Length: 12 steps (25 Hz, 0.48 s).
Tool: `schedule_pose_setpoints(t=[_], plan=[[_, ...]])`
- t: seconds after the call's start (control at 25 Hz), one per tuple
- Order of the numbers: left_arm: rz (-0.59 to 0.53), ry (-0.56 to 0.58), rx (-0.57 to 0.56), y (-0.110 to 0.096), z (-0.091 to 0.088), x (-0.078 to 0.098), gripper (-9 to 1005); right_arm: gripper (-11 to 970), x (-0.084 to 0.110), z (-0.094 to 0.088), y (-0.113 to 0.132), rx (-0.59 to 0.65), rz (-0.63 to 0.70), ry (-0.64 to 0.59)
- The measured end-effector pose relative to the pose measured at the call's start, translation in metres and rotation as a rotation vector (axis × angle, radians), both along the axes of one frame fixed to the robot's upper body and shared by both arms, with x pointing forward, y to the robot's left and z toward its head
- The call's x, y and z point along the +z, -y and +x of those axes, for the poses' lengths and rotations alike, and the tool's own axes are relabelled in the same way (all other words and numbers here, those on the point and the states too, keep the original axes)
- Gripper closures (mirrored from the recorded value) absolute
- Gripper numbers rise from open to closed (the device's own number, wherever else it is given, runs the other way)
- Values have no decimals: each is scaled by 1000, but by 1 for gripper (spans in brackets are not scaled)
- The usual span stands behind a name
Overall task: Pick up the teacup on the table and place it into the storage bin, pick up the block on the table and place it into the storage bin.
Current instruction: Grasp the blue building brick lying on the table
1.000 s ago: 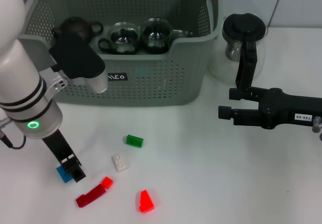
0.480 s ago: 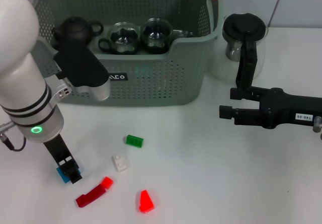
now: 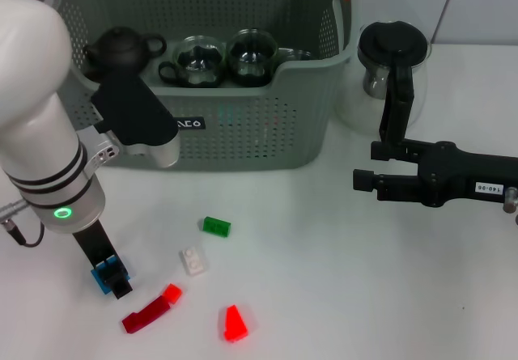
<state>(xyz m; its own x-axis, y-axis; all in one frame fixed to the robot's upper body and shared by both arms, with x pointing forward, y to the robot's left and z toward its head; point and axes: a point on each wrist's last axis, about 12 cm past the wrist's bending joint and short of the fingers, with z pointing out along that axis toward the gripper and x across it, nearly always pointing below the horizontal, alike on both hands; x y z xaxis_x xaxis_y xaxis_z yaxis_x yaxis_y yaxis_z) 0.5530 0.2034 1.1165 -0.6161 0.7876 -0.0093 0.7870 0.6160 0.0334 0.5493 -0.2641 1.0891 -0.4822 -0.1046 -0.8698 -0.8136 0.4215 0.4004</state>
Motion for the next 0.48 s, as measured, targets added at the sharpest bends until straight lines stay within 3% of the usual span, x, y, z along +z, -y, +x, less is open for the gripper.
schedule_pose_setpoints(t=[0.48], plan=[[5,6,27,-1,1,-1,387,76,0,0,0,-1,0,0]])
